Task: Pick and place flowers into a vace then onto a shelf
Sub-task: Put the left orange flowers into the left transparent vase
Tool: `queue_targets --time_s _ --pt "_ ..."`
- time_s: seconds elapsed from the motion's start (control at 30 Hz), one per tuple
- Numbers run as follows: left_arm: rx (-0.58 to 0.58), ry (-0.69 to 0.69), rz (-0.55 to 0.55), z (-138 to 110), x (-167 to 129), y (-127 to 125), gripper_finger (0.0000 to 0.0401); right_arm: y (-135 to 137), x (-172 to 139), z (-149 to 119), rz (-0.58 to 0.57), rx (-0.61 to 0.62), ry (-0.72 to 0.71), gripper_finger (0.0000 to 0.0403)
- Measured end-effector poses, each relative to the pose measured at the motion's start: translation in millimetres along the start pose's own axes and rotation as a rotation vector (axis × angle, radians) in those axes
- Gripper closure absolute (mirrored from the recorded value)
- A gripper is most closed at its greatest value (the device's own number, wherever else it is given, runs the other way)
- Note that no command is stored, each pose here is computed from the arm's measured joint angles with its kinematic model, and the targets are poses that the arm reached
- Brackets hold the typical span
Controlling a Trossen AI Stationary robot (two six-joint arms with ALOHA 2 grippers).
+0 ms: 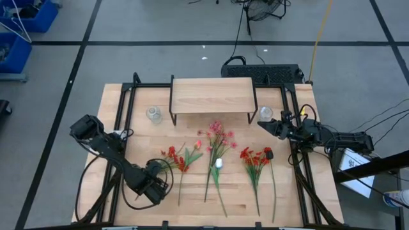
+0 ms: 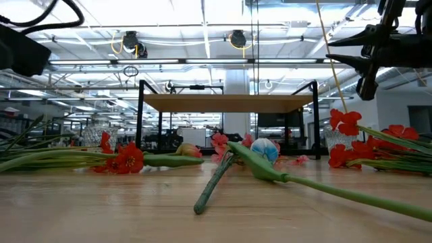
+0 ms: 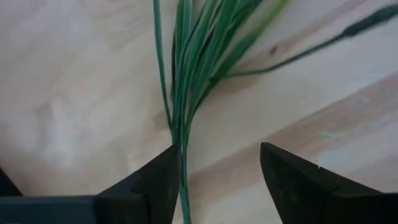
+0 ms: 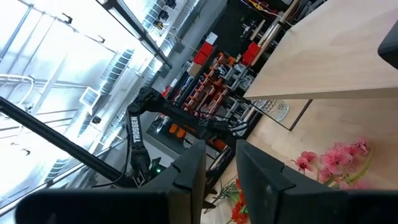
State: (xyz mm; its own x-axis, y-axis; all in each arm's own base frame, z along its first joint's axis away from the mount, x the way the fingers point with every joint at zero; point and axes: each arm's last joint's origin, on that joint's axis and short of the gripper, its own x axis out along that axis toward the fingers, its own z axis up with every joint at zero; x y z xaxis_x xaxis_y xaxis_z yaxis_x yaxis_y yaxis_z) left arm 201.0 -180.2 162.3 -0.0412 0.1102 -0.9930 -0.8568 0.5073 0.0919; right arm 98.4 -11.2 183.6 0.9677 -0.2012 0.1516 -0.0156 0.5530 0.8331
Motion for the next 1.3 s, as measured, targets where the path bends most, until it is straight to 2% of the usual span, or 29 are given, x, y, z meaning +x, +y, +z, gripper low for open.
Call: queue_targets --time_s 0.2,0.33,0.4,0.57,0.77,0.93,1.2,1.3 --pt "0.044 -0.021 0.020 3 1 2 0.0184 0 0 0 -0.001 0.000 -0.001 0.0321" --pt "0.022 -0.028 0.075 4 7 10 0.0181 0 0 0 -0.001 0.002 -0.001 0.0321" --pt "-0.029 -0.012 0.095 4 13 14 0.0182 0 0 0 -0.001 0.004 -0.001 0.0321" --pt "-0.052 0.024 0.022 3 26 14 0.0181 0 0 0 -0.001 0.004 -0.002 0.0321" --pt "-0.062 0.025 0.018 4 33 17 0.0196 0 0 0 -0.003 0.005 -0.003 0.0321" --pt "-0.017 0.017 -0.022 5 33 13 0.0248 -1 0 0 -0.015 0.005 -0.018 0.0321" --pt "-0.086 0.016 -0.048 10 34 9 0.0377 -1 0 1 -0.024 0.003 -0.032 0.0321" --pt "-0.123 0.016 -0.050 11 33 9 0.0384 -2 0 0 -0.030 -0.001 -0.026 0.0321"
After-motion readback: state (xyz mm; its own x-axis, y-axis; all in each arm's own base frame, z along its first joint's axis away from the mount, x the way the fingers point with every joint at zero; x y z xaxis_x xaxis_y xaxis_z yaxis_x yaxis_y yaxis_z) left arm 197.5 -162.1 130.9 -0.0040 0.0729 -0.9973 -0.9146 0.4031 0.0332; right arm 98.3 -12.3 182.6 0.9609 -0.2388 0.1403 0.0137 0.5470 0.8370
